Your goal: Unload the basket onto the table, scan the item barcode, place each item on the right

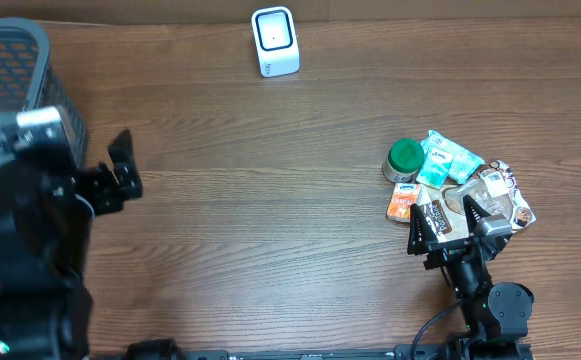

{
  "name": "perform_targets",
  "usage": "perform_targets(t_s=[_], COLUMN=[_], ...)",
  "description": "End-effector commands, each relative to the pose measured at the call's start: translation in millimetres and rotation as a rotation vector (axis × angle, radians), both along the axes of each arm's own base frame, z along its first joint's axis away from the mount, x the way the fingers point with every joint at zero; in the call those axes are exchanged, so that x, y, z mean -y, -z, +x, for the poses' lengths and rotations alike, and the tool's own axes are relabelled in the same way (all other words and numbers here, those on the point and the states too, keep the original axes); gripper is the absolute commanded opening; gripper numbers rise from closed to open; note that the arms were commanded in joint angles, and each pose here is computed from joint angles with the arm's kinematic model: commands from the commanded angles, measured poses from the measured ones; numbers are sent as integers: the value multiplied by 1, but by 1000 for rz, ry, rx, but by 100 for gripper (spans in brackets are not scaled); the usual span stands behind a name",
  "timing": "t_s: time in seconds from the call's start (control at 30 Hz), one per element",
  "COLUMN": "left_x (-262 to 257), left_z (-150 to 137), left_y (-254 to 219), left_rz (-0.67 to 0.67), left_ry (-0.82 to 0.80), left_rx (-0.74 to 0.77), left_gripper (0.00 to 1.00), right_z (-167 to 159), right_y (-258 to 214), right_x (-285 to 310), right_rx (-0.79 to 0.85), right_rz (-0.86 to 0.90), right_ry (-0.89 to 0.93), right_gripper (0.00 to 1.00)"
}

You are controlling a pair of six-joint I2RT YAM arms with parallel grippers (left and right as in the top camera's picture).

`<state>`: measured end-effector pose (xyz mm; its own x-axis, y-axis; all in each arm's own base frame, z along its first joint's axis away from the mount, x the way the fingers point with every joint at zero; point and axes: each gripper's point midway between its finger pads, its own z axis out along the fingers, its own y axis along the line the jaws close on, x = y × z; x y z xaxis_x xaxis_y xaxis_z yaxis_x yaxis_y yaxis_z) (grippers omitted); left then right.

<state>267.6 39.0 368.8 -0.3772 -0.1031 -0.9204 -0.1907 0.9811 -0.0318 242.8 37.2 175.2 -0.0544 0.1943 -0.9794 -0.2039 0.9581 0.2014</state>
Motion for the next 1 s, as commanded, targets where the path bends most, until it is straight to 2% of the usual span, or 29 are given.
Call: perform_targets(t_s=[0.0, 0.27, 0.43, 0.6, 0.97], left_x=[15, 20, 29, 35, 35], left_z=[-7, -17, -21, -26, -22], left_y=[20, 63, 99, 134, 193], left_rz=[2, 24, 113, 200, 227], left_ry=[82, 107, 154, 195, 205], left_rx=[69, 283, 376, 406, 364], left_gripper=[100, 100, 100, 100, 100], right_z=[0, 0, 0, 0, 0], right_y=[1, 1, 1, 1, 1], right_x=[1, 1, 1, 1, 1], right_rx=[8, 8, 8, 8, 8], right_rz=[-4, -4, -4, -4, -4], right_ry=[7, 8, 7, 7, 8], right_gripper=[100, 100, 100, 100, 100])
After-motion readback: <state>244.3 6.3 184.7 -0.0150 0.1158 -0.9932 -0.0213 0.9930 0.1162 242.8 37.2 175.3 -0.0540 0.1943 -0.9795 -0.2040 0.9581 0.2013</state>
